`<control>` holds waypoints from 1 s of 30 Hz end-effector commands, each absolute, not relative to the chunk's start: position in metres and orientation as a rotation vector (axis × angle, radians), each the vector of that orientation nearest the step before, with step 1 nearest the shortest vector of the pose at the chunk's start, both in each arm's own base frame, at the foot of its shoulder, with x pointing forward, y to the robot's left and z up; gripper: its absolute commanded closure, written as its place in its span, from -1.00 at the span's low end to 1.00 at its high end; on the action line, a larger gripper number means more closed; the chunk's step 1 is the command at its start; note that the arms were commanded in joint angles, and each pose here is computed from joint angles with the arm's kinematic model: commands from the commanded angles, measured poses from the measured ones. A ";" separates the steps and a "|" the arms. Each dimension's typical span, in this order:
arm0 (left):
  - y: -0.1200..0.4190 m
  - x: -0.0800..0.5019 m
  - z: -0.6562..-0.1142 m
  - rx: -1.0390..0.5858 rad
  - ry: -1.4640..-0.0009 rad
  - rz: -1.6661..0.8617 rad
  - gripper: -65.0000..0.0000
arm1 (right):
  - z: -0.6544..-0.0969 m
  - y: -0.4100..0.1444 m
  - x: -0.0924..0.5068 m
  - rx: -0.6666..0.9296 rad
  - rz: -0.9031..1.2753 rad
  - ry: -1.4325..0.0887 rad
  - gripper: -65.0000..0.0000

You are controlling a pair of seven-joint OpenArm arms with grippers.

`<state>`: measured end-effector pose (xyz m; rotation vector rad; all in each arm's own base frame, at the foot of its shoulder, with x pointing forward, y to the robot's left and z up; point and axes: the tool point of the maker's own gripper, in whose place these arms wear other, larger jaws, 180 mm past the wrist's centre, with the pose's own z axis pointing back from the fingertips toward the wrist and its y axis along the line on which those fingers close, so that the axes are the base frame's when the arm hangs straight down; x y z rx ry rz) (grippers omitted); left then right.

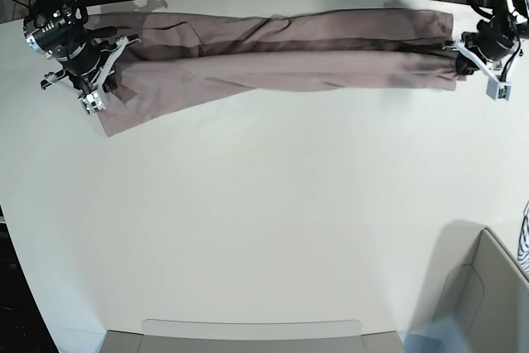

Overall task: Fold the T-shirt properly
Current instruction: 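Lift the hem with both grippers and fold it over toward the collar, then lay the folded strip down and straighten it with both grippers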

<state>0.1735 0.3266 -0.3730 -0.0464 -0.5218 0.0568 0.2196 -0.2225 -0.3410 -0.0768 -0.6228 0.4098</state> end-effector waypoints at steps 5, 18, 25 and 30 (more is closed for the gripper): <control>0.326 0.175 -0.370 -0.040 -0.548 0.072 1.00 | -0.341 -0.228 0.212 -0.098 0.426 -0.610 1.00; 0.321 0.162 -0.377 -0.057 -0.534 0.098 0.49 | -0.344 -0.228 0.208 -0.091 0.428 -0.598 0.82; 0.312 0.159 -0.383 -0.083 -0.530 0.121 0.41 | -0.345 -0.226 0.206 -0.088 0.443 -0.590 0.18; 0.322 0.167 -0.390 -0.086 -0.530 0.160 0.41 | -0.346 -0.226 0.205 -0.087 0.444 -0.587 0.17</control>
